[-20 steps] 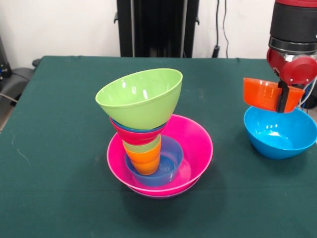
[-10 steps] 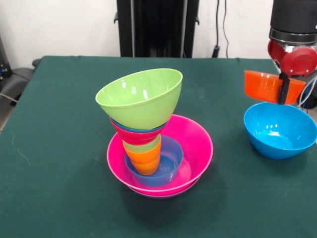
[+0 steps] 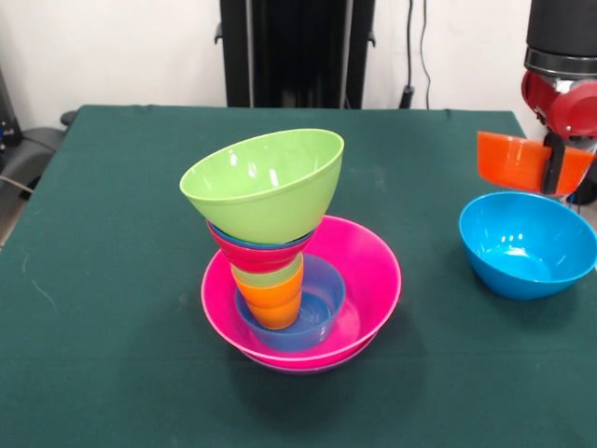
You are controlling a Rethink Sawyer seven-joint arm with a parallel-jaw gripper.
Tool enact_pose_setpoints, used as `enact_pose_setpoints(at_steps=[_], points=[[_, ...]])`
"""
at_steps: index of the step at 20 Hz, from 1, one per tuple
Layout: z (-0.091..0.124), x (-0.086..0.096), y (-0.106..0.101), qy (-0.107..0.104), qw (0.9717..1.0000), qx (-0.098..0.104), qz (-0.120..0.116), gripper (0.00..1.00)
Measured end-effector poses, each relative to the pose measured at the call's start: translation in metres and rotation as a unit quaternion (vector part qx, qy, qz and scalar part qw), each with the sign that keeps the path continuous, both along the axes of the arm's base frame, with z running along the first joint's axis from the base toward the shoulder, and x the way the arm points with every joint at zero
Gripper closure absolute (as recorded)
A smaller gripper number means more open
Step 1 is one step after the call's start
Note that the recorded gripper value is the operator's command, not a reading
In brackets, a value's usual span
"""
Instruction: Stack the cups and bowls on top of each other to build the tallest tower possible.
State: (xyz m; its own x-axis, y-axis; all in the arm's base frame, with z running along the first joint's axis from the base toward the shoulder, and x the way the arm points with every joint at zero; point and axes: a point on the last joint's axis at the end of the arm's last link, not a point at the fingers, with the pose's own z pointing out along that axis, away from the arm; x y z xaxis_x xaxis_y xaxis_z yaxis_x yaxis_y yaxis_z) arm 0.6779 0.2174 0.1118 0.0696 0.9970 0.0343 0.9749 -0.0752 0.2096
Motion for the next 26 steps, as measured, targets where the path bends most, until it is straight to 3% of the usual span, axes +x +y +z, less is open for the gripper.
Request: enact_pose_setpoints(at_steps=[6,26], points=[[0.002,0.006,-0.001,-0.017,0.9998,-0.003,-0.009,1.00],[-0.009,0.003,0.008,-0.032,0.9994,-0.003,-0.010,1.00]])
